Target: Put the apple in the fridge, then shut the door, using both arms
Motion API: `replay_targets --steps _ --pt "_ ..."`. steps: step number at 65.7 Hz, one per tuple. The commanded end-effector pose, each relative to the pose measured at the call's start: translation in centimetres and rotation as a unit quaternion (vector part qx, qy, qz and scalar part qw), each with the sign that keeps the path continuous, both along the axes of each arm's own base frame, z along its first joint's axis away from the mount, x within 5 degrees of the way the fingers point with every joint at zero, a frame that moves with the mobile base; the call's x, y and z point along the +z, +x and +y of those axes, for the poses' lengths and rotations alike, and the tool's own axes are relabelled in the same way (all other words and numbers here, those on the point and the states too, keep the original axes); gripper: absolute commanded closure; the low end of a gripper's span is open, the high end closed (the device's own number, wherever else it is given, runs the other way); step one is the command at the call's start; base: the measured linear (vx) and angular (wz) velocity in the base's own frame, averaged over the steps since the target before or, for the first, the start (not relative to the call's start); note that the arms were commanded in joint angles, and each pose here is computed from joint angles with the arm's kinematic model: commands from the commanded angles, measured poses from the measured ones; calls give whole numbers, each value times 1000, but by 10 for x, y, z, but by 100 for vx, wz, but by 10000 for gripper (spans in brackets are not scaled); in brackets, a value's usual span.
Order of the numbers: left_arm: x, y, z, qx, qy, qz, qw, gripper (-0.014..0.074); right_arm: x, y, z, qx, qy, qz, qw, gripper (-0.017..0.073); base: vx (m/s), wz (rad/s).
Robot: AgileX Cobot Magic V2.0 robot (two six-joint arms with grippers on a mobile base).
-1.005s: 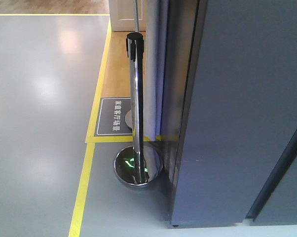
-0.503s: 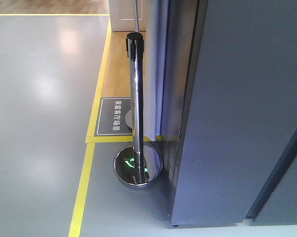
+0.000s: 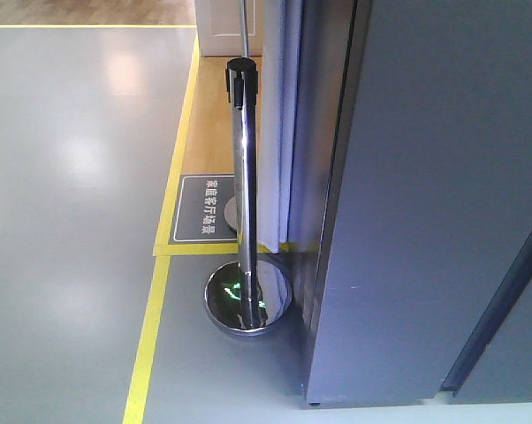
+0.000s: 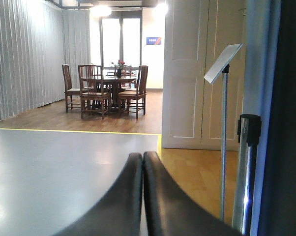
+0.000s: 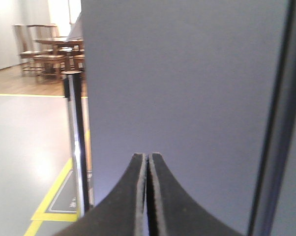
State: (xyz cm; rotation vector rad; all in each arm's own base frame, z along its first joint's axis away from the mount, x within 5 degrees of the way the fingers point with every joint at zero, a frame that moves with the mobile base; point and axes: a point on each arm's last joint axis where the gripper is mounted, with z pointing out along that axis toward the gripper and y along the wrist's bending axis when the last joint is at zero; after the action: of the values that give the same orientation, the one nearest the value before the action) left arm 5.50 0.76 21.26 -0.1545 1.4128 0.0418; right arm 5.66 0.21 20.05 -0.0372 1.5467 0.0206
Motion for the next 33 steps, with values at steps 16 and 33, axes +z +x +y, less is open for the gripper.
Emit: replay_targets --steps 16,33 --pt "-2 -1 0 1 -2 -31 1000 599 7 -1 -1 -6 -4 -45 999 561 0 0" --pt "-2 -1 0 1 -2 -31 1000 599 7 -1 -3 -29 -5 -42 999 561 0 0"
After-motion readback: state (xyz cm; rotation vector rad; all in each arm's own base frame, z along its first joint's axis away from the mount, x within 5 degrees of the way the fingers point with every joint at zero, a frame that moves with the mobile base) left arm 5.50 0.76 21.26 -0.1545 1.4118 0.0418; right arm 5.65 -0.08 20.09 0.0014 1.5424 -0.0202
